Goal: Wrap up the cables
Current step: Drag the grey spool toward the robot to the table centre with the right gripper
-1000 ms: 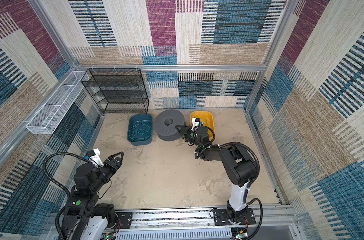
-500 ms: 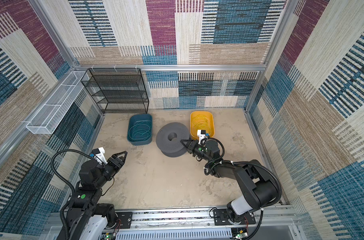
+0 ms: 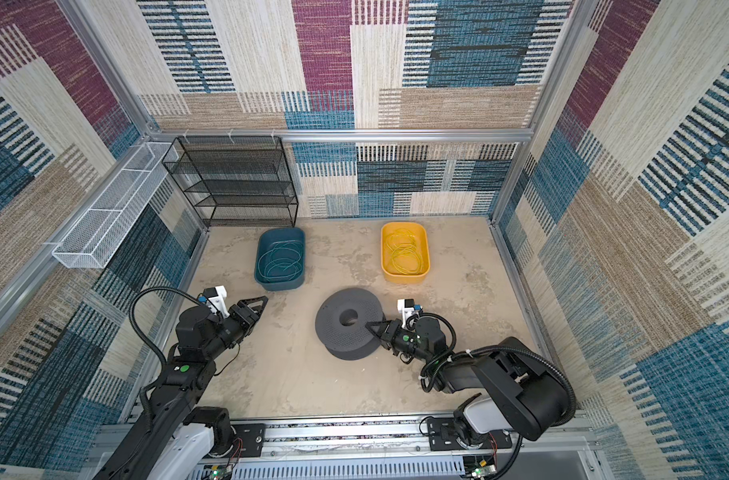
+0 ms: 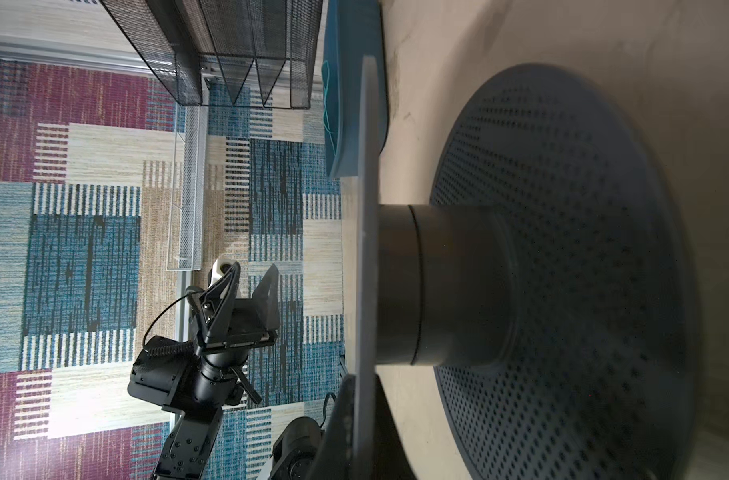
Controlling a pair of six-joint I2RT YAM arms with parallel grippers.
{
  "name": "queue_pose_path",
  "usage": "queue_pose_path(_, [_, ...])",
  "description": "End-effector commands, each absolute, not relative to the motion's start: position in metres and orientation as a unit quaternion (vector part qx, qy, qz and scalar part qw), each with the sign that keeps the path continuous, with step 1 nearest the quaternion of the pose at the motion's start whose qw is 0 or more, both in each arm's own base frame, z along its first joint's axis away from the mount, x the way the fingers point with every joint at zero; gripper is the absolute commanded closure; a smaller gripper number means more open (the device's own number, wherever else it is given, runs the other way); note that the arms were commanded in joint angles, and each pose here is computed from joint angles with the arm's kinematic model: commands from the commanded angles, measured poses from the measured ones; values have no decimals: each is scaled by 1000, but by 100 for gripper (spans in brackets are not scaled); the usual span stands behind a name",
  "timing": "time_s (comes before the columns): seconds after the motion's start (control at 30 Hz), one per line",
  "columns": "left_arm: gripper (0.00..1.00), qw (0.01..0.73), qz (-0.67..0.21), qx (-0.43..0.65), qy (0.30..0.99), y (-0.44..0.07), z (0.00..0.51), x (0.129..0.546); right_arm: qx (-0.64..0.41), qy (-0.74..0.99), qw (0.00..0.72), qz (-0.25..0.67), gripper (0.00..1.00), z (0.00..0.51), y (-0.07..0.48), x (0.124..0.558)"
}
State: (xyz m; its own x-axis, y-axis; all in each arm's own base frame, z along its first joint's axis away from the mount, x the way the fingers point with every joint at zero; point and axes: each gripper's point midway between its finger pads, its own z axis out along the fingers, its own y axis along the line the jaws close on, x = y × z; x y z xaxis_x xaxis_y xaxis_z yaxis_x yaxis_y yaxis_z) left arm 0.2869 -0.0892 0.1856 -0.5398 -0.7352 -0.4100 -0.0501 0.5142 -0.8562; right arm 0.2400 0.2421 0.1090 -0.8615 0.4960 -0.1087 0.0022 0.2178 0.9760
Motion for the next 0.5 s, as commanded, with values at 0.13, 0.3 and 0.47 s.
queue_pose_path(0.13, [49, 435, -442, -223, 752, -104, 204, 294, 174, 748, 193, 611, 100, 104, 244, 222])
queue_pose_path(0.3, [48, 435, -450, -202, 754, -116, 206, 297, 199, 771, 186, 576, 90, 83, 233, 216])
queue_pose_path(0.47, [46, 432, -458, -183, 755, -128, 209, 300, 193, 784, 199, 556, 64, 82, 229, 217])
